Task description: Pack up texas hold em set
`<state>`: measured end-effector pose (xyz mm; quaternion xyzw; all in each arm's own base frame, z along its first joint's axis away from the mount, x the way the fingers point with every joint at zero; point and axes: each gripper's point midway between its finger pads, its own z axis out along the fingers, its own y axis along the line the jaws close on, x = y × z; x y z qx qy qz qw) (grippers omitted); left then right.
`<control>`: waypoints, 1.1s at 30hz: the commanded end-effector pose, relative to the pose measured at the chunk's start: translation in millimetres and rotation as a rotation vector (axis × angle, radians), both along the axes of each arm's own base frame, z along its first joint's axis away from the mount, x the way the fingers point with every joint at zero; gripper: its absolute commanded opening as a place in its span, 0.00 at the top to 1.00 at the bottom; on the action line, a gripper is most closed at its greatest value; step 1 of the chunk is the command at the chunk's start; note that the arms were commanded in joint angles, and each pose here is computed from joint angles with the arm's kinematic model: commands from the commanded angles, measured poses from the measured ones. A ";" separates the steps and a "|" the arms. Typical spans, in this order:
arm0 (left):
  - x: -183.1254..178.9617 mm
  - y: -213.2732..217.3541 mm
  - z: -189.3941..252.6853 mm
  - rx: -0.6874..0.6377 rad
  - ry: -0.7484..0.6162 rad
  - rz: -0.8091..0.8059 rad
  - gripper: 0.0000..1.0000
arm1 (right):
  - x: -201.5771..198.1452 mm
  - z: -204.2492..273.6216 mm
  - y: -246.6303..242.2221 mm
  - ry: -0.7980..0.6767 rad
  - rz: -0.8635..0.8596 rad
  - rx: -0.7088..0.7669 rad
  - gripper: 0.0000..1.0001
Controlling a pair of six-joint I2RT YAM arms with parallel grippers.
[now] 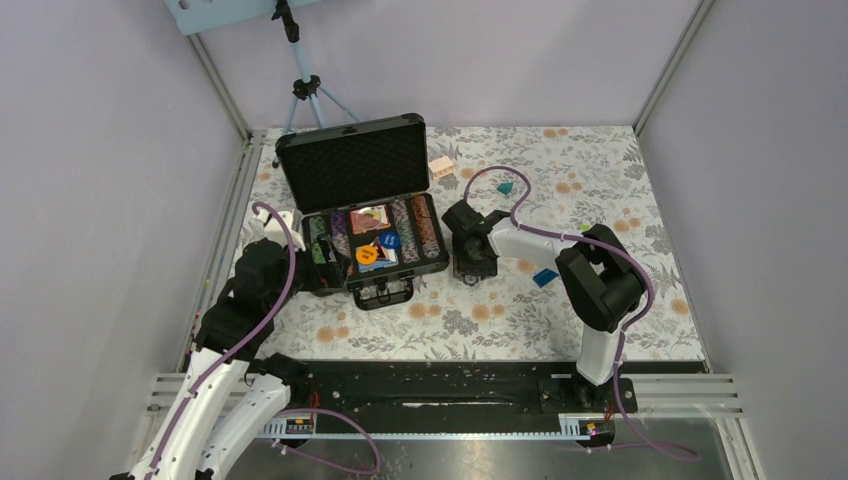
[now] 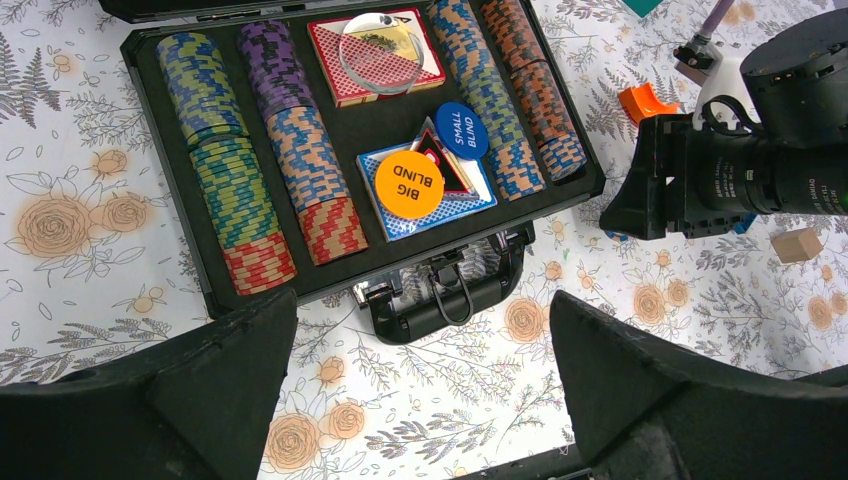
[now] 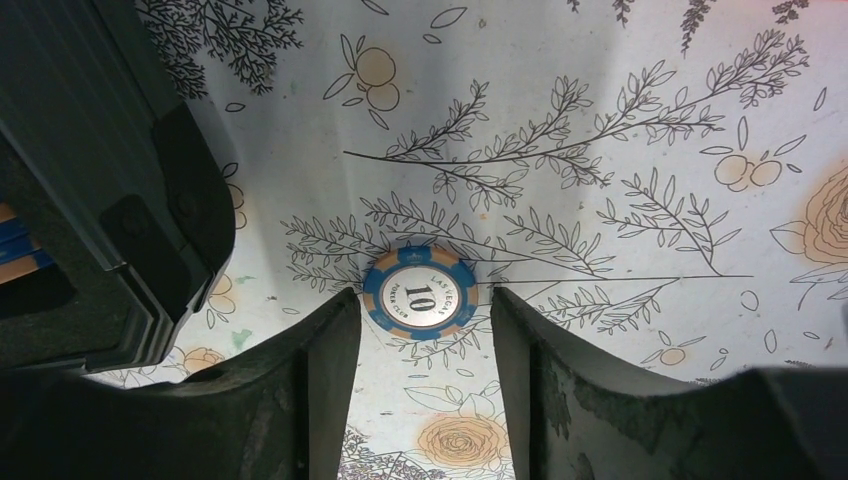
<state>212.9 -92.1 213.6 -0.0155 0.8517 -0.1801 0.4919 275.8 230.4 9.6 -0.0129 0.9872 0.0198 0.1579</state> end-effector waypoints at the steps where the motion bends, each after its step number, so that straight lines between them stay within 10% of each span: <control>1: 6.2 1.1 9.7 0.000 -0.049 0.007 0.04 | -2.7 -5.7 -7.4 0.020 -0.007 -0.066 0.43; 33: 5.4 1.1 10.8 -0.003 -0.055 0.005 0.04 | -2.9 -1.3 -10.3 -0.021 0.020 -0.051 0.52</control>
